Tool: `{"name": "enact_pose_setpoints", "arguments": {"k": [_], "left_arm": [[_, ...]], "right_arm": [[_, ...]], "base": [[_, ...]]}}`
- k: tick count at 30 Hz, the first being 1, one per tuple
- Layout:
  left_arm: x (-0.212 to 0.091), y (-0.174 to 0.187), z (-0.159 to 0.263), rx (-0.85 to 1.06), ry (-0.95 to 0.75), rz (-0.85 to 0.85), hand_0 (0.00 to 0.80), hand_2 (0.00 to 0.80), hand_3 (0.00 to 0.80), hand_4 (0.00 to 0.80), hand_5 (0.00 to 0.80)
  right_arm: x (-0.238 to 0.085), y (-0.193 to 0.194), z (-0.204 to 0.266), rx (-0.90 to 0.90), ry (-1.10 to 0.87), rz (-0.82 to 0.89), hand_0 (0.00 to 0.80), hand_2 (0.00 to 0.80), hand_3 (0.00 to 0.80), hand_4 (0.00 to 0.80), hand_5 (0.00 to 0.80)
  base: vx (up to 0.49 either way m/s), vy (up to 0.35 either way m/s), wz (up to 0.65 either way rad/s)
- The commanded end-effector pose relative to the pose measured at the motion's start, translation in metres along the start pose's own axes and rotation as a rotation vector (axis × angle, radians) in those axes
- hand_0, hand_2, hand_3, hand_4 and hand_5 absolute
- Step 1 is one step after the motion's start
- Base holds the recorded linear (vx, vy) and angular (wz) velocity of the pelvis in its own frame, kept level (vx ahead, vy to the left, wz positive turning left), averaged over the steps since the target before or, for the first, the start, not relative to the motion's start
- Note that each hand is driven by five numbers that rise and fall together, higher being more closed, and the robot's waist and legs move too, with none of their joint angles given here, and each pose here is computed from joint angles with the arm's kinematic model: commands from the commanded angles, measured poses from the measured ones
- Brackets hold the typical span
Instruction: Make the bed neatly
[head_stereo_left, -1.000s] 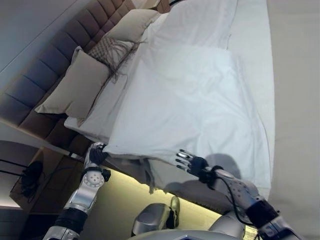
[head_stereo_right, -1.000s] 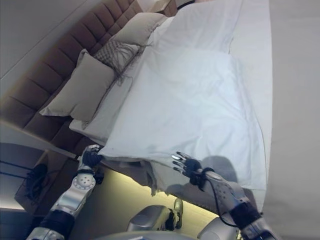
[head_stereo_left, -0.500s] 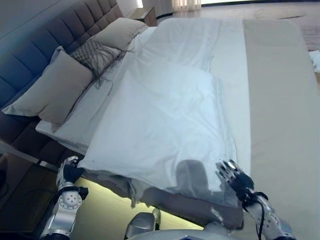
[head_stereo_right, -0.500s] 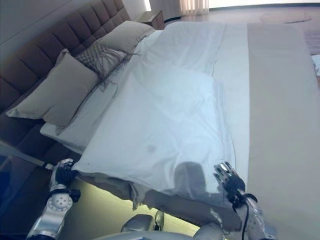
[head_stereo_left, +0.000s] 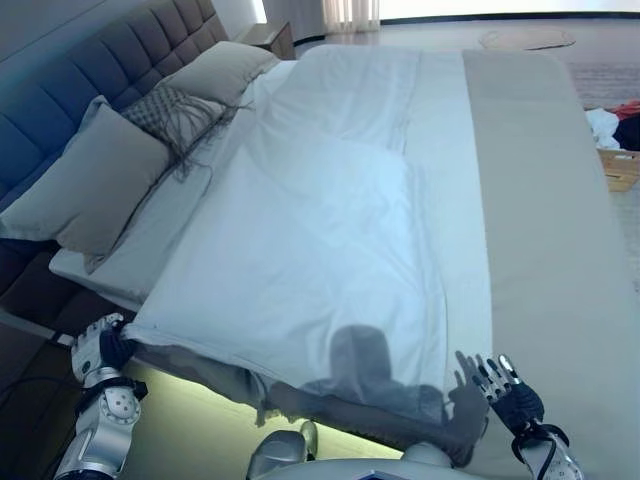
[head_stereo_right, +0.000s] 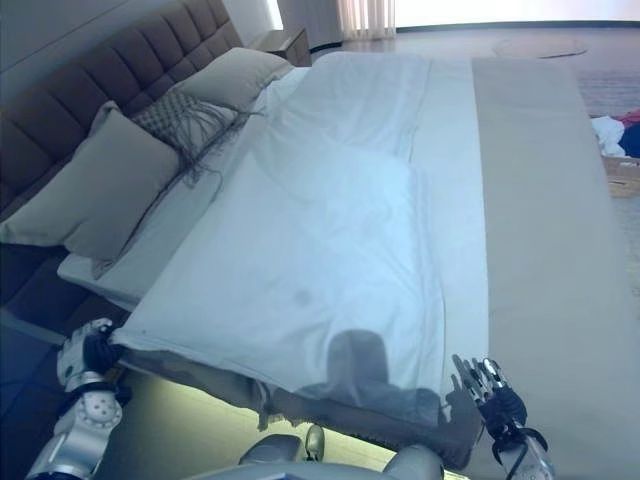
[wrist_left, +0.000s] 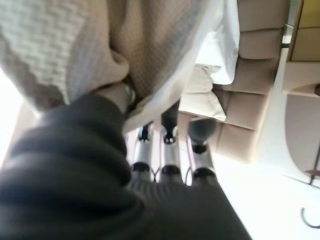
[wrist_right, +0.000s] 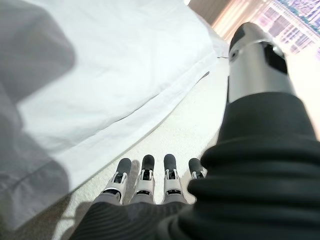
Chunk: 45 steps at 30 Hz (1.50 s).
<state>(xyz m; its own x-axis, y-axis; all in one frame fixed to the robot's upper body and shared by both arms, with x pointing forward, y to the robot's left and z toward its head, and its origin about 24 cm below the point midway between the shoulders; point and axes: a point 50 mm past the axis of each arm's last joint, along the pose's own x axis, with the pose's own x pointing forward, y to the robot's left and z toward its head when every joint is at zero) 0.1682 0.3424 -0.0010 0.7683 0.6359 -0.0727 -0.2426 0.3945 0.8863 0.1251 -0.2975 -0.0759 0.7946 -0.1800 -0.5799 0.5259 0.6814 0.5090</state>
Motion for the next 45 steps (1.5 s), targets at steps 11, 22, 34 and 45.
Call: {"name": "enact_pose_setpoints", "arguments": {"k": [11,22,34,45], "left_arm": [[0.01,0.063,-0.072,-0.358,0.434,0.501,0.8,0.8,0.8,0.8,0.8],[-0.015,0.04,-0.098,-0.556,0.576,0.637,0.8,0.8,0.8,0.8,0.8],[0.004,0.045,-0.073,-0.396,0.441,0.522,0.0,0.0,0.0,0.0,0.0],[0.058,0.088,-0.055,-0.417,0.32,0.292,0.0,0.0,0.0,0.0,0.0]], "right_arm": [[0.012,0.014,0.005,0.063,-0.062,0.02,0.0,0.0,0.0,0.0,0.0],[0.02,0.029,-0.001,0.057,-0.032,0.056,0.0,0.0,0.0,0.0,0.0],[0.022,0.035,-0.01,0.044,-0.001,0.07,0.0,0.0,0.0,0.0,0.0],[0.033,0.039,-0.013,-0.047,0.074,0.108,0.0,0.0,0.0,0.0,0.0]], "base": [[0.011,0.01,-0.02],[0.009,0.036,-0.01],[-0.005,0.008,0.02],[0.022,0.027,0.06]]}}
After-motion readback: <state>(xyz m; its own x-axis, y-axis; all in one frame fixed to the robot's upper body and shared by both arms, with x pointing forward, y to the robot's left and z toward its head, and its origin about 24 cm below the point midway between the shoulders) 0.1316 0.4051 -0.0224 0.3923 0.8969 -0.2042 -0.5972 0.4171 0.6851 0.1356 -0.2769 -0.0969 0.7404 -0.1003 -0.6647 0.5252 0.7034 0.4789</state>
